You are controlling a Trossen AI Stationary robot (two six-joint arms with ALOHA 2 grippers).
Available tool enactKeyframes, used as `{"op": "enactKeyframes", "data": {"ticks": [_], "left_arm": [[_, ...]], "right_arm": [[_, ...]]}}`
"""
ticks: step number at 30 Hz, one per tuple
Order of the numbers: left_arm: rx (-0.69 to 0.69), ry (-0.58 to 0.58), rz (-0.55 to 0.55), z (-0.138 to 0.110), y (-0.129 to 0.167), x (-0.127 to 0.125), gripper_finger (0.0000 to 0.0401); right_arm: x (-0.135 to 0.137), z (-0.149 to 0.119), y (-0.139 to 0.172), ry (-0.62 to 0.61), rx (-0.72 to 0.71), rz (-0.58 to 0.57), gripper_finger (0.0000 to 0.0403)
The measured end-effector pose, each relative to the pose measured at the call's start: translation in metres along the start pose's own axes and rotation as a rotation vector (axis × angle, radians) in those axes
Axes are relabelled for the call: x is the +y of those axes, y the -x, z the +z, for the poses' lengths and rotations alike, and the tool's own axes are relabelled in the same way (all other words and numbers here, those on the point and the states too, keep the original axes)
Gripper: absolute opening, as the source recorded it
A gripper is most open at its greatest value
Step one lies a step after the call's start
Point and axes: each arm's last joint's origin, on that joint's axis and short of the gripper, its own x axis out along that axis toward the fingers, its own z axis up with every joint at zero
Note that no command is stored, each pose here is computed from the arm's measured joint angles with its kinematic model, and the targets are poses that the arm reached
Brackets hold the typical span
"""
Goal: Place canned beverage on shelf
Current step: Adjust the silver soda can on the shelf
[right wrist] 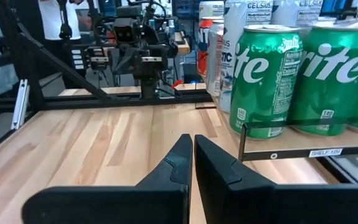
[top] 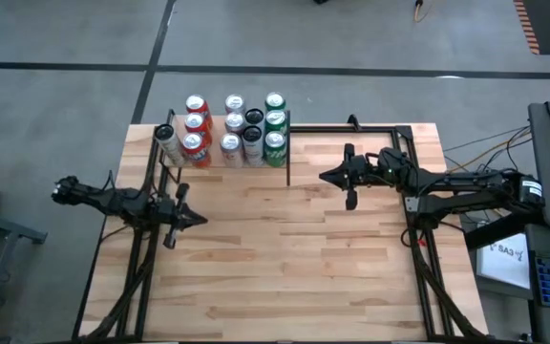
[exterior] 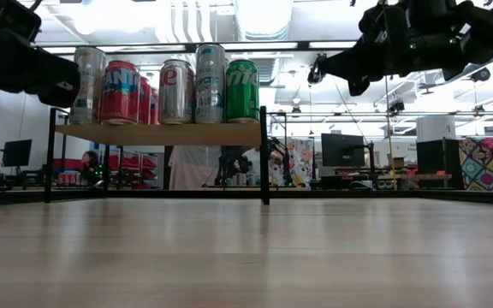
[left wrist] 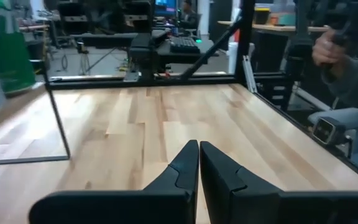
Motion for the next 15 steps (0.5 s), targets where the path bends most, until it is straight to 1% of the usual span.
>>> {"op": "enactKeyframes", "data": {"ticks": [1, 4, 7, 9, 12, 14, 15], "left_arm": [[-0.004, 0.001, 0.011, 0.000, 0.000, 0.000, 0.0000], [-0.048, 0.013, 0.091, 0.004, 0.000, 0.002, 0.0000], [-0.117, 0.011, 0.100, 0.011, -0.001, 0.002, 0.0000], [-0.136, -0.003, 0.107, 0.014, -0.003, 0.002, 0.0000], [-0.127, 0.000, 0.181, 0.016, -0.005, 0.004, 0.0000], [-0.121, 0.013, 0.225, 0.022, -0.005, 0.005, 0.0000], [-0.124, 0.018, 0.243, 0.026, -0.006, 0.005, 0.0000]], "right_arm": [[0.000, 0.000, 0.000, -0.009, 0.000, -0.001, 0.0009], [-0.001, 0.002, -0.001, -0.051, -0.006, -0.026, 0.0009], [-0.001, 0.011, -0.005, -0.070, -0.028, -0.031, 0.0009], [0.002, 0.018, -0.009, -0.059, -0.040, -0.011, 0.0009], [0.006, 0.027, -0.014, -0.023, -0.055, 0.024, 0.0009], [0.007, 0.035, -0.016, -0.020, -0.057, 0.017, 0.0009], [0.007, 0.039, -0.017, -0.022, -0.052, -0.003, 0.0009]]}}
